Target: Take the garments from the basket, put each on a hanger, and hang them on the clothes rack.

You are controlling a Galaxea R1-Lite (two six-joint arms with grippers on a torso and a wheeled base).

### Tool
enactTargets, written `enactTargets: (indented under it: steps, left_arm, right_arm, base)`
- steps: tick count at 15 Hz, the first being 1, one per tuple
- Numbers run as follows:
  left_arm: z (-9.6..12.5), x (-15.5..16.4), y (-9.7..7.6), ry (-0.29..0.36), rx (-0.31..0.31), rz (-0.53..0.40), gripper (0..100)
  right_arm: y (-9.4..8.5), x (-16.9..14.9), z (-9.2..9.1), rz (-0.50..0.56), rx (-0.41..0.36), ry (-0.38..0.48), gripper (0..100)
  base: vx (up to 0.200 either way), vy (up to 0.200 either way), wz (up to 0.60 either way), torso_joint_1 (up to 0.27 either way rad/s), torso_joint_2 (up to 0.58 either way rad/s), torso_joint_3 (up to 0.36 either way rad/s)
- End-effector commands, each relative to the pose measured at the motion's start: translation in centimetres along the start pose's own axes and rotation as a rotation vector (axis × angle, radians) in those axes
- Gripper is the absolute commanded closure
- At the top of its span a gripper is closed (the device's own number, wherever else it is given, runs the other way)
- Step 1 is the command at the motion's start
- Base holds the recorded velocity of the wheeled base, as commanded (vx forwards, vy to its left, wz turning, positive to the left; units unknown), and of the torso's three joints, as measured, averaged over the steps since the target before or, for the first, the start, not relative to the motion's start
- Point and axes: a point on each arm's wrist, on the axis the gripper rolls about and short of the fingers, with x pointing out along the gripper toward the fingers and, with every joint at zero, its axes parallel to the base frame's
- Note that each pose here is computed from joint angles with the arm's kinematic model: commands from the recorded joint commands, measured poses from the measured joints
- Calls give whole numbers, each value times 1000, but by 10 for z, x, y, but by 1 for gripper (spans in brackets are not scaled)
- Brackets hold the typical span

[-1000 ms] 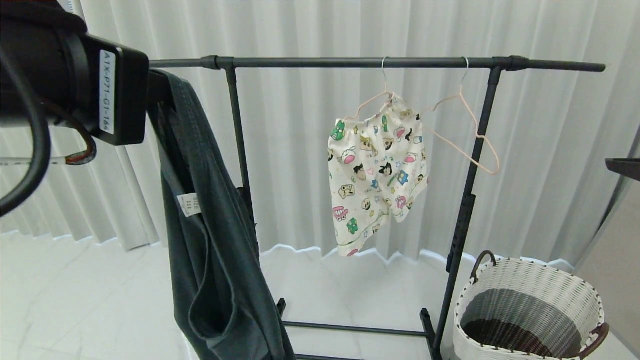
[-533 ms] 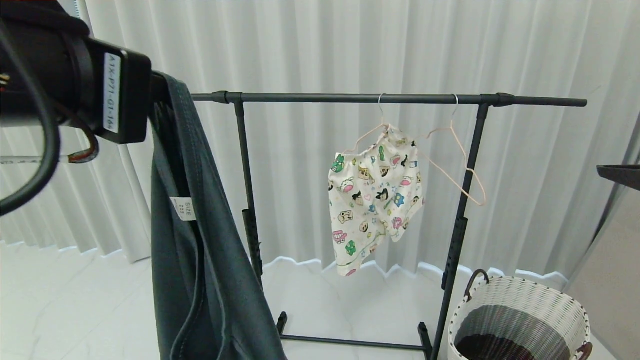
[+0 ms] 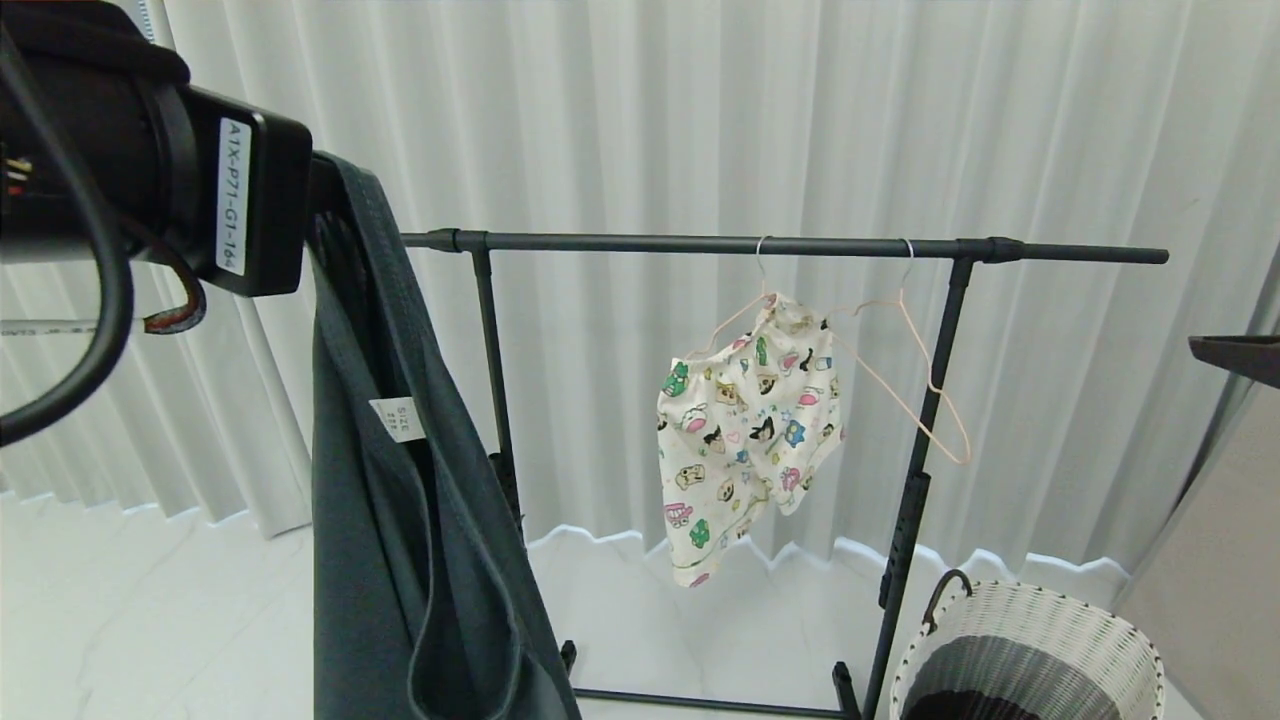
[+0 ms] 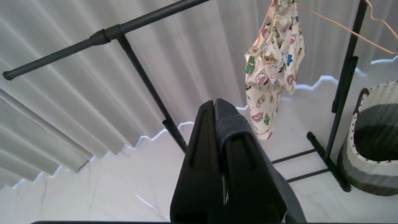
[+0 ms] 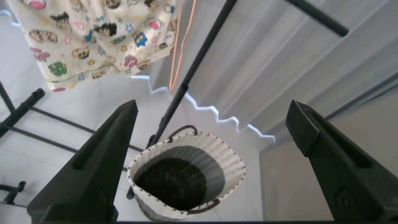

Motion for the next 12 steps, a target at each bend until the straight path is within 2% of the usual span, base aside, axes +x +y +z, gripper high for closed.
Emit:
enactTargets:
  steps: [1,5,12]
  left_arm:
    - [-1,1,-1,5,0,0,100]
    - [-6,2,-2,21,5,-2,100]
    - [-8,2,-3,26,11,-10,100]
  right_arm:
    - [0,2,0,3,-1,6,0]
    - [4,7,-8,60,7,26,0]
    - [15,23,-34,93,16,141,0]
  base:
    - [200,0,0,80,-163,-85]
    - [200,0,0,27,-50,-23]
    - [200,0,0,9,4,-2]
